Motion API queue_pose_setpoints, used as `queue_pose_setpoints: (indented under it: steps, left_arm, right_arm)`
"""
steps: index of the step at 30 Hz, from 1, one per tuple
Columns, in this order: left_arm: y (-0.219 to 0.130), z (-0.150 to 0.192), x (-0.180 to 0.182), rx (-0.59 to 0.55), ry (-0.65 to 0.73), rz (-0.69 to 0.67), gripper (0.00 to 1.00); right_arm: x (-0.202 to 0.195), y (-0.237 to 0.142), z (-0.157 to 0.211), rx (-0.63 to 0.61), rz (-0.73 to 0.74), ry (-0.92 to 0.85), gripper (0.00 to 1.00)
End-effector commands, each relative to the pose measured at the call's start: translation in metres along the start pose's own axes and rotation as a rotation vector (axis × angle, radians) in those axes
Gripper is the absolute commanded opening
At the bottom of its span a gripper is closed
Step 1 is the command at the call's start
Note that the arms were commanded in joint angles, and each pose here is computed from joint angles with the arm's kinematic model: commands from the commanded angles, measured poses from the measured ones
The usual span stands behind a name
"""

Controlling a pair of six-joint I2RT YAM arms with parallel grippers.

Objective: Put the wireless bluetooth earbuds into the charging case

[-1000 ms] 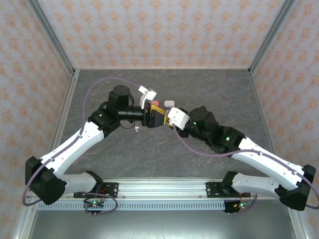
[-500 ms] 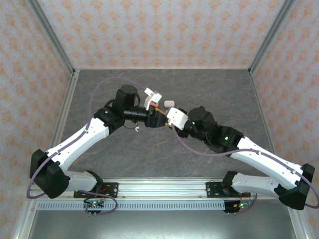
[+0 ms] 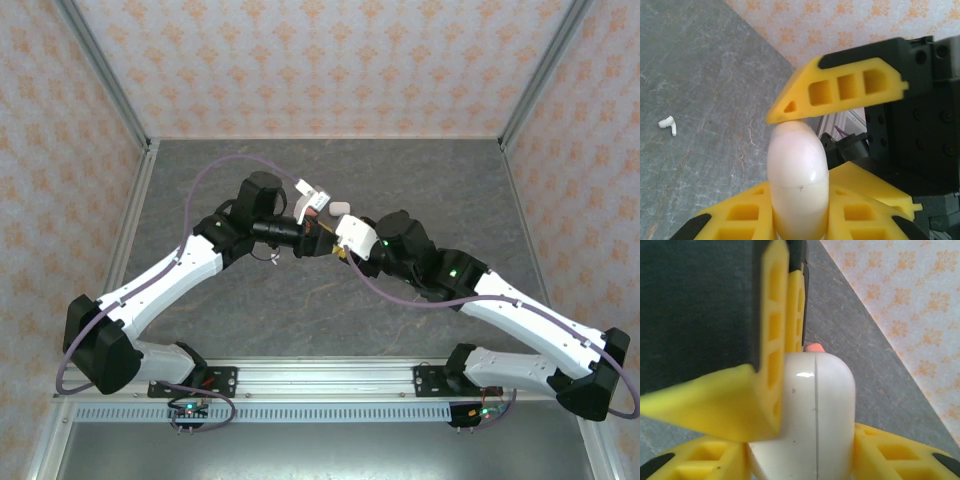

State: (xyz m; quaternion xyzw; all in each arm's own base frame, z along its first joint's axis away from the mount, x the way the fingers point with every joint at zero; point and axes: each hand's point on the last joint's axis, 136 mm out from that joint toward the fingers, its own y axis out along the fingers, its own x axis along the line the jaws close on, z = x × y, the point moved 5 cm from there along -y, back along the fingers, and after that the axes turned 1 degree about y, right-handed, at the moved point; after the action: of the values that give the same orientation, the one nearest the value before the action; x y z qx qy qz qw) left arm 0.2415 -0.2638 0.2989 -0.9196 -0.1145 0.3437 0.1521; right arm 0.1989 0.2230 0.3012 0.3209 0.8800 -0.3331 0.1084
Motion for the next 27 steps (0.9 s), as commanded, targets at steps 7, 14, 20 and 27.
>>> queue_pose_setpoints:
  steps: [7,14,20,27]
  left_arm:
    - [-0.019,-0.01,-0.006,-0.149,0.191,-0.103,0.09]
    - [-0.028,-0.006,-0.013,-0.263,0.329,-0.082,0.02]
    - [-0.036,0.003,-0.02,-0.331,0.41,-0.071,0.0]
    - [-0.037,0.009,-0.024,-0.323,0.439,-0.052,0.0]
  right_arm:
    - [-0.004,-0.036,0.007,-0.131,-0.268,0.327,0.81]
    - [-0.011,-0.044,-0.003,-0.298,-0.39,0.548,0.83]
    - [-0.023,-0.045,-0.011,-0.48,-0.358,0.67,0.82]
    - [-0.03,-0.034,-0.015,-0.498,-0.348,0.713,0.76]
